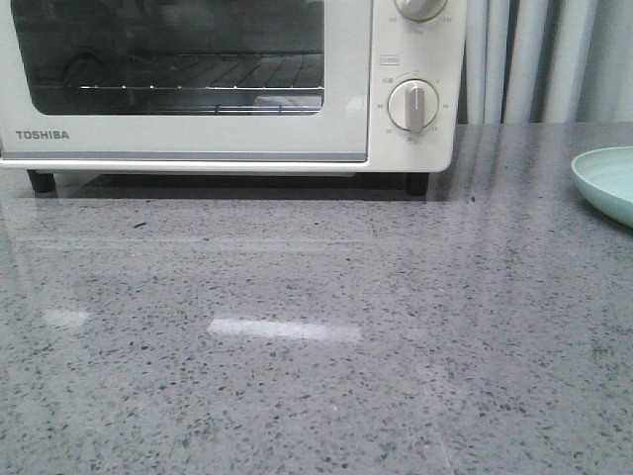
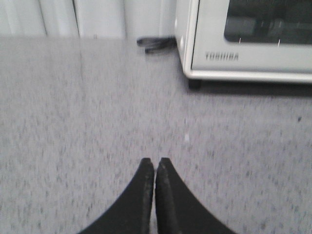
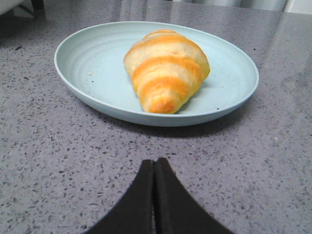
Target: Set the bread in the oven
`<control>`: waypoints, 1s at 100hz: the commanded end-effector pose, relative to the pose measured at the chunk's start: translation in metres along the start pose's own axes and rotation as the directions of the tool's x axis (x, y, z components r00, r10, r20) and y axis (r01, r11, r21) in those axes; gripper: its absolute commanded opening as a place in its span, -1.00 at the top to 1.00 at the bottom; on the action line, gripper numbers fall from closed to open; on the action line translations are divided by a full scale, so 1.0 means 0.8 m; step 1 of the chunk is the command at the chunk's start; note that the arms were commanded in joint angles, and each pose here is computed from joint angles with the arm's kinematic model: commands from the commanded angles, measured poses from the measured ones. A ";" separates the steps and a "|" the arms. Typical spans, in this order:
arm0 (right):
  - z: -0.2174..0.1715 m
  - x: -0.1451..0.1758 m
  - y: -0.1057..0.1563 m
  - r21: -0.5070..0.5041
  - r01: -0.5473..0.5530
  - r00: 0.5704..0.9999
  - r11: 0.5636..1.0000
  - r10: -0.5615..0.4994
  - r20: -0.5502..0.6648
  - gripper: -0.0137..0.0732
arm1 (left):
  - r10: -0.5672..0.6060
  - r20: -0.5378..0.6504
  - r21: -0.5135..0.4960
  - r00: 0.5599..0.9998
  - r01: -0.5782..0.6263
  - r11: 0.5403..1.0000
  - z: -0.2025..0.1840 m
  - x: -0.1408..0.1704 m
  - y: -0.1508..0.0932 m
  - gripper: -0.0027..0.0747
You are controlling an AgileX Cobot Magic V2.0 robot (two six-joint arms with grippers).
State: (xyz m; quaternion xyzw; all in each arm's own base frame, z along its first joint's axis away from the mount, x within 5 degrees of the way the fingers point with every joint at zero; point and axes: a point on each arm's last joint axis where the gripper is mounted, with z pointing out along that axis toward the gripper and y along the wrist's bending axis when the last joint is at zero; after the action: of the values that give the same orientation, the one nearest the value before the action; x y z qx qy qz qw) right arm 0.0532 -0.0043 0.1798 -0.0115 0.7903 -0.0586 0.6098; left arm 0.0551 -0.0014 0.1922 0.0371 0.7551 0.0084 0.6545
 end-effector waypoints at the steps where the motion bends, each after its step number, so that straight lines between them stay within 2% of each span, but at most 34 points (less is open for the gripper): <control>1: 0.000 0.001 0.000 0.009 0.016 0.999 1.000 -0.017 0.036 0.86 | -0.002 0.181 0.001 0.984 0.002 1.000 -0.002 -0.012 -0.001 0.99; 10: 0.000 -0.003 -0.001 0.011 0.011 0.997 1.000 -0.011 0.070 0.86 | -0.004 0.298 0.003 0.955 0.003 1.000 -0.005 -0.025 -0.001 0.99; 16: -0.002 -0.015 -0.001 -0.006 -0.090 0.980 0.996 0.090 0.175 0.86 | -0.008 0.362 0.005 0.932 0.007 1.000 -0.008 -0.032 -0.001 0.99; 23: -0.006 -0.030 -0.003 -0.049 -0.243 0.918 0.969 0.245 0.310 0.86 | -0.008 0.428 0.006 0.904 0.006 1.000 -0.011 -0.040 -0.001 0.99; 30: -0.014 -0.048 -0.008 -0.048 -0.252 0.848 0.967 0.244 0.470 0.86 | -0.003 0.490 0.005 0.872 0.001 1.000 -0.015 -0.047 -0.001 0.99; 31: -0.014 -0.048 -0.008 -0.048 -0.252 0.848 0.967 0.244 0.470 0.86 | -0.003 0.496 0.005 0.868 0.001 1.000 -0.015 -0.047 -0.001 0.99; 32: -0.016 -0.052 -0.010 -0.047 -0.252 0.825 0.966 0.240 0.512 0.86 | -0.003 0.508 0.005 0.861 0.001 1.000 -0.016 -0.049 -0.001 0.99; 33: -0.016 -0.052 -0.010 -0.047 -0.252 0.825 0.966 0.240 0.512 0.86 | -0.003 0.508 0.005 0.861 0.001 1.000 -0.016 -0.049 -0.001 0.99; 41: -0.029 -0.069 -0.015 -0.045 -0.254 0.717 0.966 0.219 0.662 0.86 | -0.042 0.585 0.026 0.810 0.032 0.999 -0.022 -0.058 -0.001 0.99; 46: -0.042 -0.081 -0.019 -0.042 -0.257 0.601 0.966 0.194 0.775 0.86 | -0.045 0.630 0.030 0.776 0.033 0.999 -0.026 -0.063 -0.001 0.99; 53: -0.057 -0.091 -0.023 -0.040 -0.260 0.473 0.965 0.163 0.866 0.86 | -0.045 0.695 0.033 0.718 0.030 0.999 -0.032 -0.070 -0.001 0.99; 56: -0.061 -0.094 -0.024 -0.040 -0.260 0.442 0.965 0.156 0.884 0.86 | -0.045 0.721 0.034 0.691 0.029 0.999 -0.035 -0.073 -0.001 0.99; 59: -0.064 -0.097 -0.024 -0.043 -0.261 0.428 0.964 0.155 0.890 0.86 | -0.045 0.747 0.036 0.663 0.028 0.999 -0.038 -0.076 -0.001 0.99; 64: -0.063 -0.100 -0.024 -0.046 -0.259 0.461 0.965 0.165 0.872 0.86 | -0.043 0.788 0.037 0.614 0.023 0.999 -0.044 -0.081 -0.001 0.99; 67: -0.059 -0.101 -0.023 -0.051 -0.258 0.510 0.965 0.181 0.841 0.86 | -0.065 0.812 0.051 0.580 0.041 0.998 -0.048 -0.085 0.000 0.99; 73: -0.058 -0.109 -0.021 -0.068 -0.259 0.583 0.964 0.211 0.784 0.86 | -0.157 0.811 0.109 0.563 0.118 0.987 -0.051 -0.091 0.004 0.99; 74: -0.056 -0.109 -0.020 -0.069 -0.258 0.607 0.964 0.217 0.764 0.86 | -0.171 0.805 0.117 0.568 0.131 0.984 -0.051 -0.093 0.004 0.99; 81: -0.060 -0.122 -0.018 -0.080 -0.251 0.681 0.965 0.235 0.693 0.86 | -0.176 0.765 0.113 0.620 0.139 0.984 -0.049 -0.101 0.005 0.99; 90: -0.071 -0.140 -0.017 -0.092 -0.242 0.734 0.966 0.244 0.633 0.86 | -0.162 0.710 0.099 0.686 0.130 0.987 -0.050 -0.118 0.005 0.99; 100: -0.076 -0.155 -0.016 -0.099 -0.237 0.790 0.966 0.251 0.559 0.86 | -0.150 0.691 0.091 0.707 0.120 0.989 -0.055 -0.144 0.006 0.99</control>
State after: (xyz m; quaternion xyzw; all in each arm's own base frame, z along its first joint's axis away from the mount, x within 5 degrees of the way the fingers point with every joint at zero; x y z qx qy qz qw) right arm 0.0320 -0.0029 0.2923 0.0720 0.5679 0.0342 0.8192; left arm 0.0354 -0.0027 0.2813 -0.0055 0.4776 -0.0660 0.8761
